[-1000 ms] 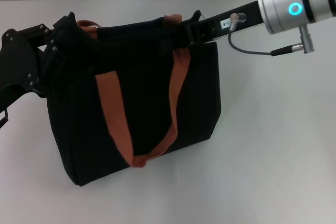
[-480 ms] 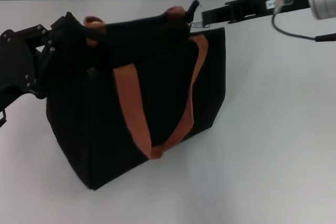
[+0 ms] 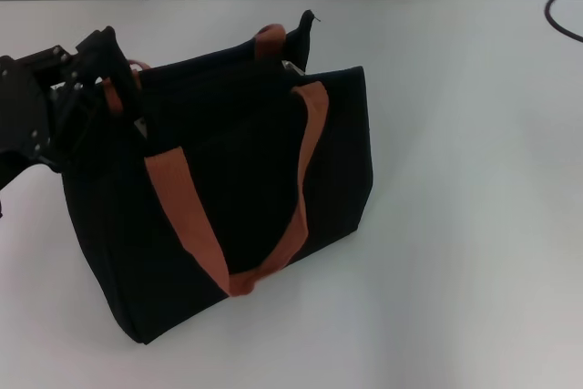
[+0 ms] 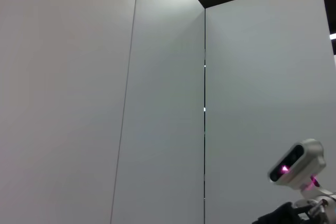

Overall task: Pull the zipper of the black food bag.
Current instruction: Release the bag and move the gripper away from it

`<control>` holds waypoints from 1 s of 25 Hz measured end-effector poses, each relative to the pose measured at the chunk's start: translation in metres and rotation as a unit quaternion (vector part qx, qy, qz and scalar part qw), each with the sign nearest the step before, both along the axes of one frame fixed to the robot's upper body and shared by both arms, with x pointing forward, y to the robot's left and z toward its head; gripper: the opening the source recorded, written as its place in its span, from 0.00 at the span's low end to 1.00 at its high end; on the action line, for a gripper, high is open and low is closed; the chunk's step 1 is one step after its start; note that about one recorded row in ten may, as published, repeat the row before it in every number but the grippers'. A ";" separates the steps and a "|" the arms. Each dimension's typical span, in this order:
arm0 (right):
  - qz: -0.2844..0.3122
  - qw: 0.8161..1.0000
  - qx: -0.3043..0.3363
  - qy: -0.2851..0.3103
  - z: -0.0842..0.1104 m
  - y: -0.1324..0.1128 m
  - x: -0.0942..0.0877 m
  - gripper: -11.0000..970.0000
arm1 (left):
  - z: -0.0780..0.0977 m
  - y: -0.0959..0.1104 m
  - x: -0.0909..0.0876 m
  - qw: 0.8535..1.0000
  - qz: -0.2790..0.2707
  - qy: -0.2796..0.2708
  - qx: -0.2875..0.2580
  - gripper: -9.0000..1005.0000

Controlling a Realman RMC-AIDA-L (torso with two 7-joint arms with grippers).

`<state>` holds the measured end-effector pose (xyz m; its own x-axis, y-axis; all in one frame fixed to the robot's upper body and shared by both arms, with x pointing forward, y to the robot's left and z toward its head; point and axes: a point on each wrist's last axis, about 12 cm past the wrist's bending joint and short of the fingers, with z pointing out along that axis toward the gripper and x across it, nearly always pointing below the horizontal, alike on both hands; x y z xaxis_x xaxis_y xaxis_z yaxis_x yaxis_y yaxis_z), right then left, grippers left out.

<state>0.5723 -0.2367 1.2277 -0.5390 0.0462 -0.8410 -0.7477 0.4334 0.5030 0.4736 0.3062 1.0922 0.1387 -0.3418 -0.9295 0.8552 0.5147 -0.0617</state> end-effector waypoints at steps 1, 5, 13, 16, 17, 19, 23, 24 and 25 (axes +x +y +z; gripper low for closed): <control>0.007 1.000 0.012 -0.004 -0.004 -0.002 -0.001 0.15 | -0.001 0.002 -0.001 1.000 0.003 0.005 -0.002 0.06; 0.036 0.999 0.038 -0.007 -0.024 -0.009 -0.005 0.29 | -0.003 0.009 -0.002 0.999 0.015 0.030 -0.008 0.06; 0.093 0.992 0.061 -0.052 -0.046 -0.014 -0.018 0.63 | 0.000 0.053 -0.005 0.993 0.031 0.109 0.033 0.14; 0.104 0.989 0.071 -0.077 -0.056 -0.017 -0.026 0.64 | 0.011 0.074 -0.005 0.989 0.018 0.134 0.062 0.25; 0.104 0.989 0.071 -0.077 -0.056 -0.017 -0.026 0.64 | 0.011 0.074 -0.005 0.989 0.018 0.134 0.062 0.30; 0.104 0.989 0.076 -0.079 -0.064 -0.017 -0.027 0.64 | 0.022 0.088 -0.002 0.980 -0.001 0.167 0.105 0.40; 0.107 0.988 0.077 -0.083 -0.070 -0.016 -0.026 0.64 | 0.039 0.105 0.003 0.966 0.000 0.206 0.155 0.64; 0.108 0.988 0.076 -0.086 -0.070 -0.016 -0.026 0.64 | 0.042 0.107 0.004 0.965 0.006 0.208 0.159 0.70; 0.109 0.987 0.075 -0.088 -0.071 -0.016 -0.026 0.64 | 0.042 0.107 0.004 0.965 0.006 0.208 0.159 0.72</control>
